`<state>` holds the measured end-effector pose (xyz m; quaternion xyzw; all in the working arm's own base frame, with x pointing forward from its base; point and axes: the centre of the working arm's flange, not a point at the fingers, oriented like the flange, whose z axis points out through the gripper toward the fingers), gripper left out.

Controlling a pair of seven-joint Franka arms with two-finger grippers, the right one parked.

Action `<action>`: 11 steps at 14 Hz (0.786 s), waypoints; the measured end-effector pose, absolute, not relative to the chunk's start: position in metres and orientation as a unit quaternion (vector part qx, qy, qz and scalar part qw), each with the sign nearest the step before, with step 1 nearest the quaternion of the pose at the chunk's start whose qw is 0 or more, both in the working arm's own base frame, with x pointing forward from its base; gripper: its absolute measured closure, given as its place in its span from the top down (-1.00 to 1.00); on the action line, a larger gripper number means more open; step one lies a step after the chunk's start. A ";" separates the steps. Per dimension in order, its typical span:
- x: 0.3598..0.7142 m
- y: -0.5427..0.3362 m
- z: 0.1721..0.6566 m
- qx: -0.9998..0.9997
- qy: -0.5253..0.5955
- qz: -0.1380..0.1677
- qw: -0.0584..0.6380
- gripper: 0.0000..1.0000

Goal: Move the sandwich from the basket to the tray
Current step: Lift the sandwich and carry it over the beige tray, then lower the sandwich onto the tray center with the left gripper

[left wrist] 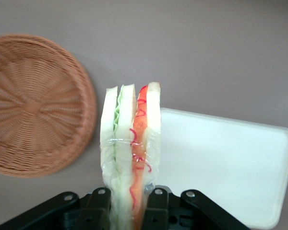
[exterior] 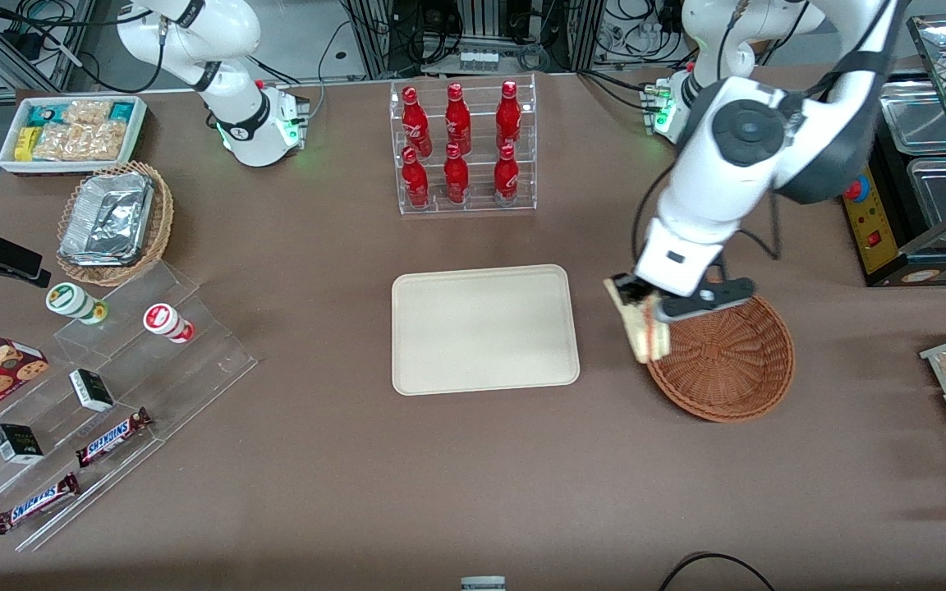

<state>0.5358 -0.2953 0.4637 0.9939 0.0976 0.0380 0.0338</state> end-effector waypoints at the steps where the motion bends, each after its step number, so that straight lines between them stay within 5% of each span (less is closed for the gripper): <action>1: 0.531 -0.314 0.457 0.996 0.077 0.032 0.036 -0.62; 11: 0.490 -0.491 0.329 1.000 -0.007 0.001 0.009 -0.62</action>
